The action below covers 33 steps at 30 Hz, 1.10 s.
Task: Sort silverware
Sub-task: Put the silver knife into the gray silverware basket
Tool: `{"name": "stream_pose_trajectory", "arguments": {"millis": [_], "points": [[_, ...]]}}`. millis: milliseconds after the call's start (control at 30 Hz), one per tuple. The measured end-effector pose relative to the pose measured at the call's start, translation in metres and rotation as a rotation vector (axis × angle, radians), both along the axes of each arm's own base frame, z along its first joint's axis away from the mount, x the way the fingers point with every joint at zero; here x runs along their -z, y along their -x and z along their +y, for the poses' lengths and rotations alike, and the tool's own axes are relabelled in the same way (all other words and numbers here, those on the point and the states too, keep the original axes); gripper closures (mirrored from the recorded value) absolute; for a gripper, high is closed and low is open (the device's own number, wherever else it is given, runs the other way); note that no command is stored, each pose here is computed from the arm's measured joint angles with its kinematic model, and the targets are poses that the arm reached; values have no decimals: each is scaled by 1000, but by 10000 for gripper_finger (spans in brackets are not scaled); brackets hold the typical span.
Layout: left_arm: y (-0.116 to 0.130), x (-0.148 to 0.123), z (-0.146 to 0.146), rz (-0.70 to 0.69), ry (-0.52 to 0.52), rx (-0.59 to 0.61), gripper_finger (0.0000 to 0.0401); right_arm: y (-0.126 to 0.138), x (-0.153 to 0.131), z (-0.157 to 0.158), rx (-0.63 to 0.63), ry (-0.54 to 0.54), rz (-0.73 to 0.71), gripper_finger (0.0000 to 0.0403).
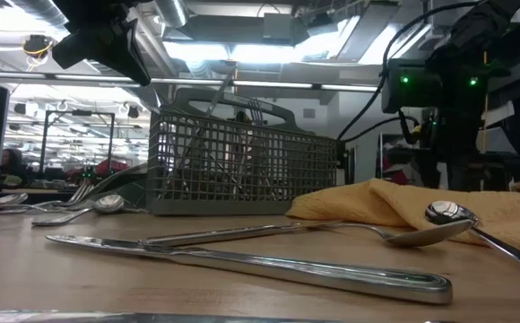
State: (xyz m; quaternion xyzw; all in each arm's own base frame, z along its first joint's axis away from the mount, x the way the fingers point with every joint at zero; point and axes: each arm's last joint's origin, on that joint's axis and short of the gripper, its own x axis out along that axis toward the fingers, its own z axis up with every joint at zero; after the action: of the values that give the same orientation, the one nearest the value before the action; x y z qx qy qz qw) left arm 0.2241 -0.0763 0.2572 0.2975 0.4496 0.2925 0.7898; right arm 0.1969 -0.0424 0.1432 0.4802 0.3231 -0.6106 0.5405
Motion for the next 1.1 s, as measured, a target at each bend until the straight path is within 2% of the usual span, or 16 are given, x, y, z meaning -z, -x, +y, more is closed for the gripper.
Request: {"name": "stream_pose_trajectory", "arguments": {"millis": [467, 1100], "points": [[0, 0, 0, 0, 0, 0, 382, -1, 9, -2, 81, 41, 35, 292], [0, 0, 0, 0, 0, 0, 382, -6, 25, -4, 80, 115, 108, 293]]}}
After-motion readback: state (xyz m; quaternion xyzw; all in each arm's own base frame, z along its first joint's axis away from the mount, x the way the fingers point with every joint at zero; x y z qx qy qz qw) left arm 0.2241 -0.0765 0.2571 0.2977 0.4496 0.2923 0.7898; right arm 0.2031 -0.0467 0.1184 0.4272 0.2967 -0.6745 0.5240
